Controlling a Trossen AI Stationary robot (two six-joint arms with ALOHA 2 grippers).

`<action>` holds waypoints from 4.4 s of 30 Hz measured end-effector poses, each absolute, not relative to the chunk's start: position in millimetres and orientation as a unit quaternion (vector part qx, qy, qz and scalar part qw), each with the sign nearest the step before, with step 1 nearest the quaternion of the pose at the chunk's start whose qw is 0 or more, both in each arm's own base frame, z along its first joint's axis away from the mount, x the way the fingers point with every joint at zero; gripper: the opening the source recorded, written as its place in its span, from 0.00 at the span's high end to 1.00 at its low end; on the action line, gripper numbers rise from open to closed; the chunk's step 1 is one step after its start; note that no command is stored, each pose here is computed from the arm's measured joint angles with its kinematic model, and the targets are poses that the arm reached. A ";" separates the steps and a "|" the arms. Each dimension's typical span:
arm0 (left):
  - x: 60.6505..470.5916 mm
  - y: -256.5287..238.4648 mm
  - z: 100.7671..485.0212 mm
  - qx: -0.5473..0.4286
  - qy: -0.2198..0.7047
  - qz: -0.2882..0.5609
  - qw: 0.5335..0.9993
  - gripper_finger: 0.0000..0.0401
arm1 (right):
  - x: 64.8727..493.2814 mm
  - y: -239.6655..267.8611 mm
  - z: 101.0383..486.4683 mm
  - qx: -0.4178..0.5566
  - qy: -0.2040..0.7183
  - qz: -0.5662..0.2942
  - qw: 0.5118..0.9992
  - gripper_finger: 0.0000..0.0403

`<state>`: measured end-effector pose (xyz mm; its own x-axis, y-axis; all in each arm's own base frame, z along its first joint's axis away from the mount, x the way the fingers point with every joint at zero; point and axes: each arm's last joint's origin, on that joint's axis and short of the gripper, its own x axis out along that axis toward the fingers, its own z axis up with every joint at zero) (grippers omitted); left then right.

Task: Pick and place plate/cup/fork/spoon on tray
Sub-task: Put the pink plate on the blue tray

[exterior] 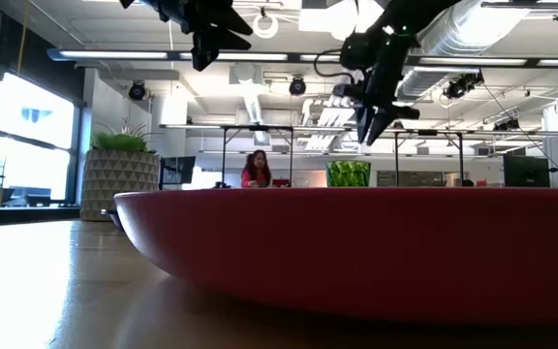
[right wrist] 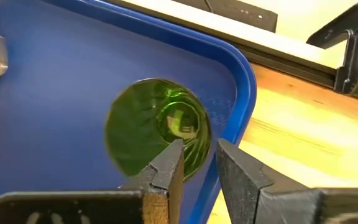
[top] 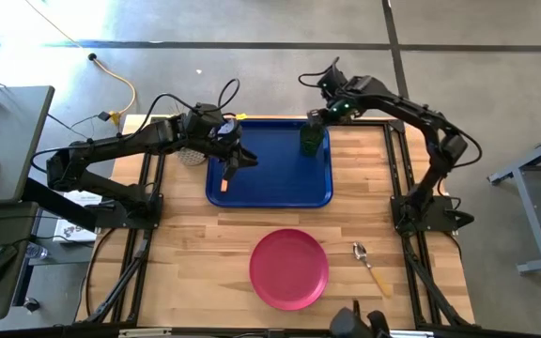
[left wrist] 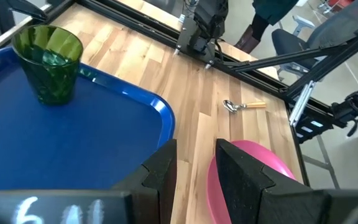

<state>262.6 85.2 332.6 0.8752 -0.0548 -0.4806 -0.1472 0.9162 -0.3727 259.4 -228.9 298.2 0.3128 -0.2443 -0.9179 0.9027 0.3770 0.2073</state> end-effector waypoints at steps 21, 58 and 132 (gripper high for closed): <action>258.0 91.8 327.9 -0.162 0.273 0.051 0.947 0.75 | 270.0 -127.6 361.1 0.364 0.354 -0.360 0.783 0.78; 282.9 -34.4 281.9 -0.316 0.436 0.103 0.836 0.75 | 240.4 -74.8 404.1 0.323 0.298 -0.313 0.842 0.78; 344.9 -84.0 169.3 -0.358 0.505 0.156 0.770 0.99 | 240.2 -73.6 402.7 0.309 0.318 -0.289 0.848 0.78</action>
